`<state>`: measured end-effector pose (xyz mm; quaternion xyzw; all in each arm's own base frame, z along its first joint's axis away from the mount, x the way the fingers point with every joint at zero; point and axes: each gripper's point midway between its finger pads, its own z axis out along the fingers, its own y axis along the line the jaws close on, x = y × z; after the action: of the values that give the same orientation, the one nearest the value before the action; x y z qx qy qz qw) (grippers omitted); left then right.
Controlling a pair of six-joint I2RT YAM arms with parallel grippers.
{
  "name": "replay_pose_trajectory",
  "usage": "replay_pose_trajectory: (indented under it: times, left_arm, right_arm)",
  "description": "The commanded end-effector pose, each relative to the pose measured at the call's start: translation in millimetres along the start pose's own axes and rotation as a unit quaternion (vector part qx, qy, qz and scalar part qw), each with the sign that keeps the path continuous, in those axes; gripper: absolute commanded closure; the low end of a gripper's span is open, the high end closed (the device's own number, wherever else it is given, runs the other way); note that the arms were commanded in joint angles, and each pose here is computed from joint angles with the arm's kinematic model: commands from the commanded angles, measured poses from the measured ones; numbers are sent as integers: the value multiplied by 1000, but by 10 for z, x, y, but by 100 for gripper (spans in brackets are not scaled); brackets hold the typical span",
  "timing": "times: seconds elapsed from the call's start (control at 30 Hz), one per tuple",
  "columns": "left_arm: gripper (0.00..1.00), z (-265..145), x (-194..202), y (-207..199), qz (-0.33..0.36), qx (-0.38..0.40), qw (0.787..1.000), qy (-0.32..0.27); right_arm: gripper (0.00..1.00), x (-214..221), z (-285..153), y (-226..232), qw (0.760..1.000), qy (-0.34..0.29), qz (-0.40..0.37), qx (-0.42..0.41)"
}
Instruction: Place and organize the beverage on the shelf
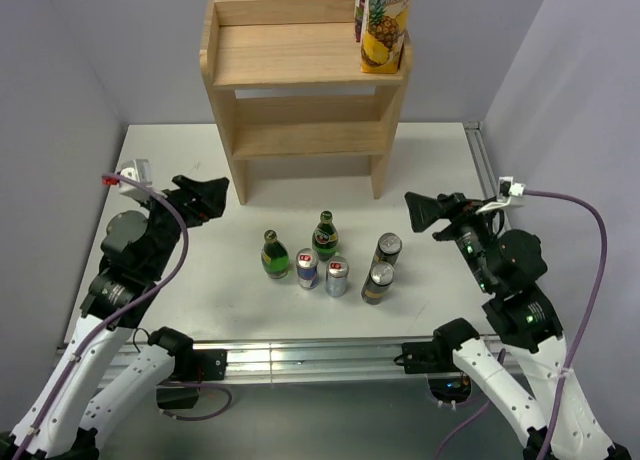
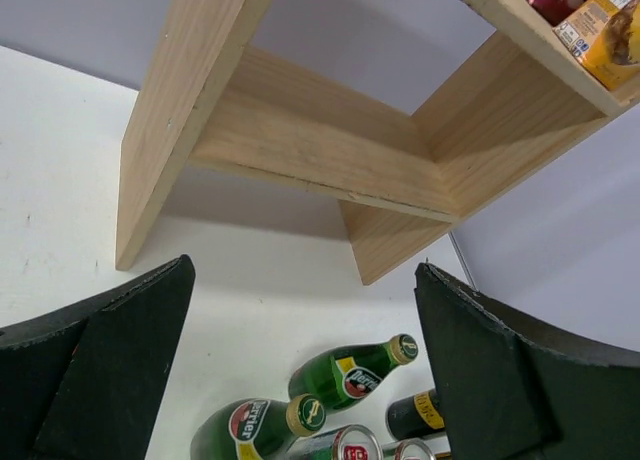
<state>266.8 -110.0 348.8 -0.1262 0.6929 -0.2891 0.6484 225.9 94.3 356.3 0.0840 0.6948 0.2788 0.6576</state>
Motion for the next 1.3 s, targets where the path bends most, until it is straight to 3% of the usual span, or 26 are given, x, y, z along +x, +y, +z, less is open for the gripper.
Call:
replay_pose_trajectory:
  times: [0.0, 0.23, 0.5, 0.73, 0.77, 0.87, 0.9, 1.0, 1.1, 1.27]
  left_arm:
    - [1, -59, 180, 175, 14, -41, 998, 41]
    - [1, -123, 217, 268, 24, -52, 998, 39]
    - [2, 2, 139, 260, 24, -71, 997, 36]
    - [1, 42, 5, 307, 27, -90, 996, 4]
    - [1, 54, 16, 324, 34, -96, 995, 10]
    - [1, 79, 85, 375, 57, -106, 992, 30]
    - [1, 90, 110, 382, 62, -104, 992, 33]
    - [1, 99, 191, 400, 61, -98, 993, 39]
    - [1, 99, 190, 389, 59, -96, 993, 40]
    - [2, 90, 197, 399, 58, -98, 993, 39]
  right_arm:
    - [0, 305, -144, 123, 997, 56, 29, -46]
    - [0, 680, -173, -108, 994, 93, 59, -7]
    - [0, 573, -40, -318, 994, 47, 76, 56]
    - [0, 839, 113, 71, 988, 89, 107, -62]
    - [0, 842, 113, 41, 989, 90, 103, -54]
    - [0, 897, 83, -390, 988, 114, 65, 78]
    - [0, 966, 9, -649, 978, 133, 45, 153]
    - [0, 1128, -169, -896, 962, 163, 36, 218]
    - [0, 1305, -307, -1035, 948, 186, 45, 255]
    - [0, 1471, -350, -890, 943, 212, 74, 244]
